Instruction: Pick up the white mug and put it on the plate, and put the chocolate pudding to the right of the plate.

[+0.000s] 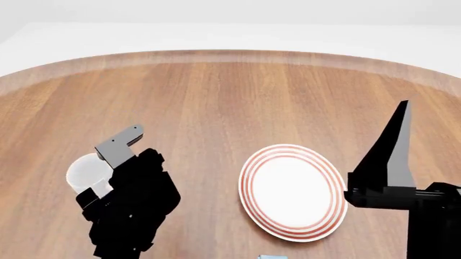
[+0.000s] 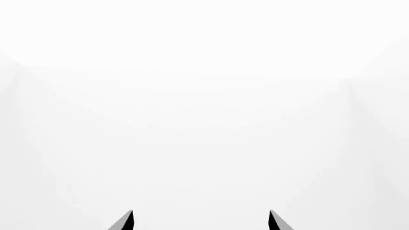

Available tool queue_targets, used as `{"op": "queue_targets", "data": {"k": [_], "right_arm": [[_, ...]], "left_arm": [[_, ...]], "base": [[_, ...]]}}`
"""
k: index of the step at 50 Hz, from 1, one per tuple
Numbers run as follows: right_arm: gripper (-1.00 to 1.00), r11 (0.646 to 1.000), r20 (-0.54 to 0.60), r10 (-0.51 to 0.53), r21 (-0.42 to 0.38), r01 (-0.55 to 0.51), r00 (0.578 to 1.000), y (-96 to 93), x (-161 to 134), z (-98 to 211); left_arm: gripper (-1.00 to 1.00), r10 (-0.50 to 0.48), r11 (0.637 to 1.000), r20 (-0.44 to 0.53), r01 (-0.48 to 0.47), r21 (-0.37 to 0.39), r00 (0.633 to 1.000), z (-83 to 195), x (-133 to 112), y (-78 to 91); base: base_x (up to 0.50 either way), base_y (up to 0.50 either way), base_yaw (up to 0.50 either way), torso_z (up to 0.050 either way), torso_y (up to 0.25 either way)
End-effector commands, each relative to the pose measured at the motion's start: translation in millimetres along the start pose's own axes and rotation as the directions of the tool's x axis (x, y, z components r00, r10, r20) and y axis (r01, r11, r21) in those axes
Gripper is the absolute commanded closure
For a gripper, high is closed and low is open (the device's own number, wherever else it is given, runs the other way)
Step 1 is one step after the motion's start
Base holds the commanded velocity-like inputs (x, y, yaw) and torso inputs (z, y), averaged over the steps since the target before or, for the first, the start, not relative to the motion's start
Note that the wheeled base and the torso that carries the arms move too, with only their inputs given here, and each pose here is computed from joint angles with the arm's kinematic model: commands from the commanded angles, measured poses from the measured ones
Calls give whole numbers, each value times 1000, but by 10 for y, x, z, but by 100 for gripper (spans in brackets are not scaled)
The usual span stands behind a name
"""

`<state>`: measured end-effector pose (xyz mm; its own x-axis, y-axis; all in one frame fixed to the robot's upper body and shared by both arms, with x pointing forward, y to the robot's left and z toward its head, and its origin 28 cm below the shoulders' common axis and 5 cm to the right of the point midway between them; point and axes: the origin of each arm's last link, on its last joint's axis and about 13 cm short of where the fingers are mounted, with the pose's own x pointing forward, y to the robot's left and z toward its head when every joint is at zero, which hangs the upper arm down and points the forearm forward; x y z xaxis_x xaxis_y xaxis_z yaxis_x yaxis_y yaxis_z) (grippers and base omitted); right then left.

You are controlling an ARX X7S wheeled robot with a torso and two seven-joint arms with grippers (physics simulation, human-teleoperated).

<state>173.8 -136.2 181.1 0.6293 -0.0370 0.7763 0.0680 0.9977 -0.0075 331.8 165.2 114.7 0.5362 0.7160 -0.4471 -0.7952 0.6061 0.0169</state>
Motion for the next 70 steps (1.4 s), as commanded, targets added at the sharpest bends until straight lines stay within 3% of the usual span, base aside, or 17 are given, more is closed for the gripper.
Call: {"op": "queue_targets", "data": {"k": [1,13,30,48,70], "right_arm": [[-100,1000,6,2,-22,-2,1000,-13,-6,7],[-100,1000,-2,5,-20,-5,1000,-10,-14,-11],[-100,1000,-12,15,-18,-15,1000,-5,-30,-25],[-100,999,-27,29,-15,-30,999,9,-40,-40],[-100,999,-43,38,-14,-38,998,18,-51,-48]], "left_arm": [[-100,-48,999,-9,48,-13,999,-40,25,-20],[-100,-78,997,-10,78,-4,997,-92,47,-26],[-100,-62,996,-81,57,-63,995,-198,89,-19],[-100,-30,992,-86,20,-121,996,-189,137,-23],[-100,-36,993,-95,25,-117,995,-268,202,-87]], "base": [[0,0,0,0,0],[0,0,0,0,0],[0,0,0,0,0],[0,0,0,0,0],[0,0,0,0,0]]}}
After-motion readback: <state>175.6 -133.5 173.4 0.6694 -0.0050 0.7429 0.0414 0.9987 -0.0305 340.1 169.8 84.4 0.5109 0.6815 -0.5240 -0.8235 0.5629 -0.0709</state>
